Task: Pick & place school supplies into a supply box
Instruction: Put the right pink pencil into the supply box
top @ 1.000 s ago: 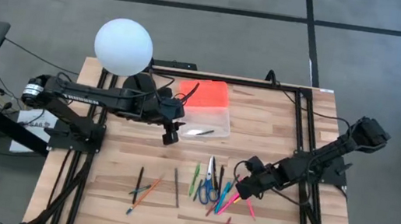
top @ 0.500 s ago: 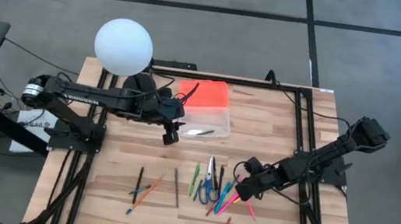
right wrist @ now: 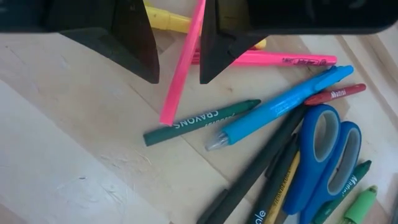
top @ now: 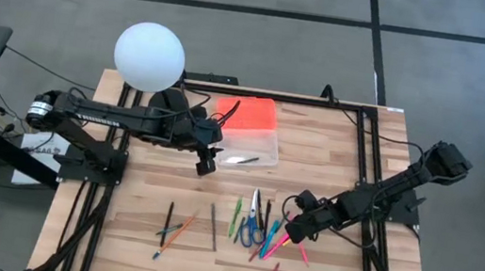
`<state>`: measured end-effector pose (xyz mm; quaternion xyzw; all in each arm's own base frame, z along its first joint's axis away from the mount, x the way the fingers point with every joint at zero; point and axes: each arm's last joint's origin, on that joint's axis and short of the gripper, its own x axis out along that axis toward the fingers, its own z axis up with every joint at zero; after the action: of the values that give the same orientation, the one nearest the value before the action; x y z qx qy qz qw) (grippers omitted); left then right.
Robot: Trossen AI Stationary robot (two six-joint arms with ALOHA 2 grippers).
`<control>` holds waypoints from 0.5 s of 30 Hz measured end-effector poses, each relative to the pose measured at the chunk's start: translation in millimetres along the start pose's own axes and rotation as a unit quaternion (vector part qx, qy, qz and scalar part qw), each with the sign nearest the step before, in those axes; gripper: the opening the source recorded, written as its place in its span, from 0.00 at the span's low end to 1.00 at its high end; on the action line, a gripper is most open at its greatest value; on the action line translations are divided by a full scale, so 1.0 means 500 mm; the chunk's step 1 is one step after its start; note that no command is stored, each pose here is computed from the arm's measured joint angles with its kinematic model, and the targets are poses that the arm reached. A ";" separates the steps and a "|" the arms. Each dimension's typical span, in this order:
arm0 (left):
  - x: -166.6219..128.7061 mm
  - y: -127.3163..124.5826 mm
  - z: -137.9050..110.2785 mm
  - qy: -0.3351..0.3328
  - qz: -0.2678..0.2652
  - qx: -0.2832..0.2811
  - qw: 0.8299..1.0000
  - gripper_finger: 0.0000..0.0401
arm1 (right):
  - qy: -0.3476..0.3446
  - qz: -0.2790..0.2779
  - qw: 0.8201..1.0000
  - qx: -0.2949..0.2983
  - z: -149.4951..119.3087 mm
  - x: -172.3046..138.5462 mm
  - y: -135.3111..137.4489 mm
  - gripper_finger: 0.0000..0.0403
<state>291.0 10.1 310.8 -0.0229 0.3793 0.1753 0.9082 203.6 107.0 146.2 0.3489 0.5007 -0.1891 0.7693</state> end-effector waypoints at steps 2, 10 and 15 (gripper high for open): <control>0.000 0.000 0.000 0.000 0.000 0.000 1.000 0.39 | 0.000 0.000 1.000 -0.007 0.000 0.000 0.000 0.27; 0.000 0.000 0.000 -0.001 0.000 0.000 1.000 0.39 | 0.026 0.004 0.999 -0.025 -0.006 0.028 0.006 0.27; 0.000 0.000 0.001 -0.002 0.000 0.000 1.000 0.39 | 0.039 -0.006 0.999 -0.012 -0.010 0.050 0.007 0.27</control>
<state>291.4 10.0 311.0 -0.0232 0.3774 0.1751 0.9091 213.2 114.5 123.7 0.3438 0.5342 -0.1738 0.7525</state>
